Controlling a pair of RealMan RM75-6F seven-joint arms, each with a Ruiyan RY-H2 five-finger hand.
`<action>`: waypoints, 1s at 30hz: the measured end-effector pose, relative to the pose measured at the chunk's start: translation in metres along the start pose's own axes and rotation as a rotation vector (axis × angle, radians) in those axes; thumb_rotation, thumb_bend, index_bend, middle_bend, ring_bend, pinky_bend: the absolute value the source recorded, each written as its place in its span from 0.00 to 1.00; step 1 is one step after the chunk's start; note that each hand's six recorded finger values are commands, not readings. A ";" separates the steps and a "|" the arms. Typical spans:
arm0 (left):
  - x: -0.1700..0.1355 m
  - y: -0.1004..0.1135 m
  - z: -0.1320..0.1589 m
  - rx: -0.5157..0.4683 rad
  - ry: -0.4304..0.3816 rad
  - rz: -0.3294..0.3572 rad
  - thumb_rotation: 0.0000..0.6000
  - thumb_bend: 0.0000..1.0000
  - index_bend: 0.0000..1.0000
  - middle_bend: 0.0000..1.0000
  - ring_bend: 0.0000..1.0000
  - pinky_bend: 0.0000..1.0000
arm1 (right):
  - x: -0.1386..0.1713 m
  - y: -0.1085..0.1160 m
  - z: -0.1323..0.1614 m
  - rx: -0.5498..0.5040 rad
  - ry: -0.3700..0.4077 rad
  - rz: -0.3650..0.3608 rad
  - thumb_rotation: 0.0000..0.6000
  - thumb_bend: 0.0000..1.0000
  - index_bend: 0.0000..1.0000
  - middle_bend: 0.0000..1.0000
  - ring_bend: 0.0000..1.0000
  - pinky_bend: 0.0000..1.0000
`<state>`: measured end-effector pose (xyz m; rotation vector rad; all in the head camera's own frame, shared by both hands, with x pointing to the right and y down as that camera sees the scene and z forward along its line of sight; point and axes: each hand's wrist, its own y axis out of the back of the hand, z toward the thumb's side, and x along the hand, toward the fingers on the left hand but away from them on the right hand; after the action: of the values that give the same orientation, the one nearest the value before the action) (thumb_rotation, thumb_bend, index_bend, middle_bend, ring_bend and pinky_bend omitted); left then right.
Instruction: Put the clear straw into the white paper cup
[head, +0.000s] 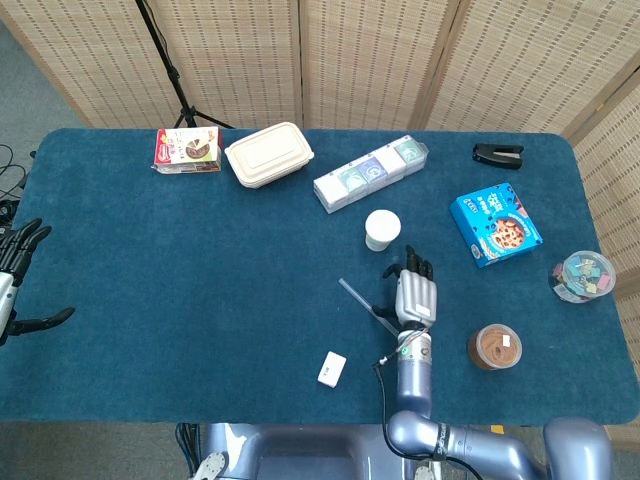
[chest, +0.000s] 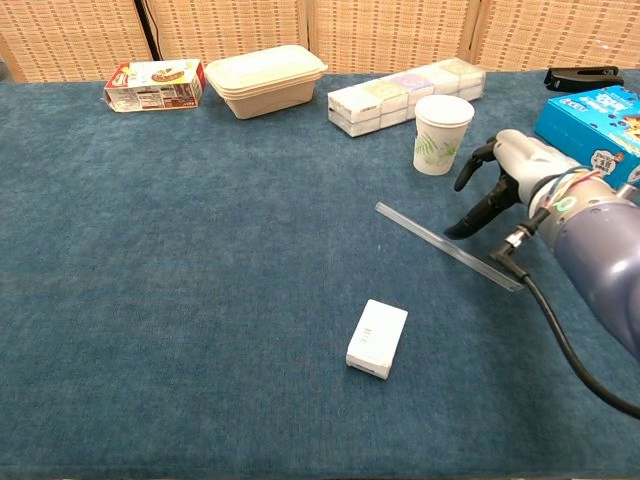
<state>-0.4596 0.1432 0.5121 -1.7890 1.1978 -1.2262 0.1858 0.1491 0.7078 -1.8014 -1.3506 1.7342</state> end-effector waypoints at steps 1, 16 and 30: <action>0.000 0.000 0.000 0.000 -0.002 -0.001 1.00 0.11 0.00 0.00 0.00 0.00 | 0.000 0.000 -0.001 -0.002 -0.003 0.002 1.00 0.00 0.40 0.00 0.00 0.00; 0.000 -0.002 0.001 0.001 -0.004 -0.010 1.00 0.11 0.00 0.00 0.00 0.00 | 0.003 -0.009 0.001 -0.031 -0.019 0.040 1.00 0.00 0.41 0.00 0.00 0.00; 0.000 -0.003 0.001 0.001 -0.004 -0.016 1.00 0.11 0.00 0.00 0.00 0.00 | 0.004 -0.013 0.000 -0.031 -0.027 0.056 1.00 0.00 0.44 0.00 0.00 0.00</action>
<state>-0.4573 0.1444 0.5147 -1.8034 1.1822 -1.2313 0.1795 0.1590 0.7147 -1.8558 -1.3579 1.7813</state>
